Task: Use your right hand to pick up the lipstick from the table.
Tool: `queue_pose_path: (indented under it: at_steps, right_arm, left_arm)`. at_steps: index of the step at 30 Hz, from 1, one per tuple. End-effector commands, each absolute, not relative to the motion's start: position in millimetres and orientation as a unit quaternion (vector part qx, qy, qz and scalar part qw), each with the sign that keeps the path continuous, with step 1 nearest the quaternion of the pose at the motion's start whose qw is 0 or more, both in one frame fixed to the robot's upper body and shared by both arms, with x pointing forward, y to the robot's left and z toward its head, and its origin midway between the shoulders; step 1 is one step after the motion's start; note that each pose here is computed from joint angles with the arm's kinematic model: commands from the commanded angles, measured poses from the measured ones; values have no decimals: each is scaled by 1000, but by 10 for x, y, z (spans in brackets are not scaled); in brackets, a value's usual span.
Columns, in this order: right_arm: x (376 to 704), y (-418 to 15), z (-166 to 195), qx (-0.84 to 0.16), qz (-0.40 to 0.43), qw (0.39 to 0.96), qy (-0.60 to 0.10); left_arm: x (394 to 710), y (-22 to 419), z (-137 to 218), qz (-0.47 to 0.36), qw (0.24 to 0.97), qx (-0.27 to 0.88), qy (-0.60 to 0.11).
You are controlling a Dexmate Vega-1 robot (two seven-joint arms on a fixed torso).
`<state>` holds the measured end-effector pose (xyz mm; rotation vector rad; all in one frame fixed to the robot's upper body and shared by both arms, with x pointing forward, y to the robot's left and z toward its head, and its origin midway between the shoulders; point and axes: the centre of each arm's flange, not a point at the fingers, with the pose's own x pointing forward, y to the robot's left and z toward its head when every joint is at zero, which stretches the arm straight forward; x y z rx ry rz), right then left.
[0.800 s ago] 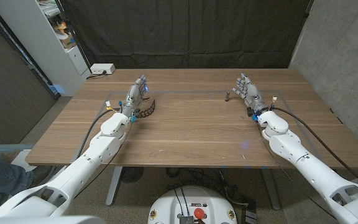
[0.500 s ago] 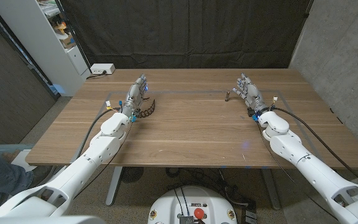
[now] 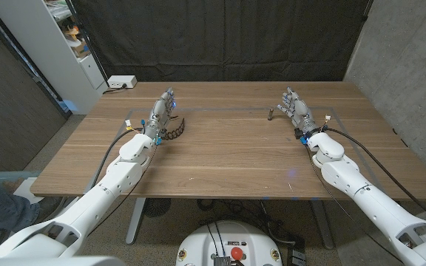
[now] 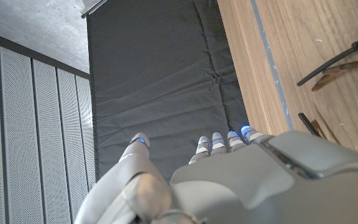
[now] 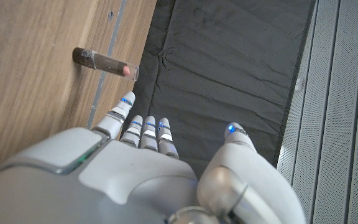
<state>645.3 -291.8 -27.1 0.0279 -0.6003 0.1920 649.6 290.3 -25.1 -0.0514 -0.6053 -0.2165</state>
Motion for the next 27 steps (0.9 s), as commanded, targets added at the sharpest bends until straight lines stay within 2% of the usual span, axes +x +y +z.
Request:
queue_pose_path:
  at_steps: [1,27]
  right_arm:
    - [6403,-2916,-213,9,89,947,-308]
    - [6379,-3095,-249,-49,41,947,-315]
  left_arm:
    - [6482,2922,-229,-111,948,-19,-298]
    - [6437,2943,-226,-107,947,-20,-301]
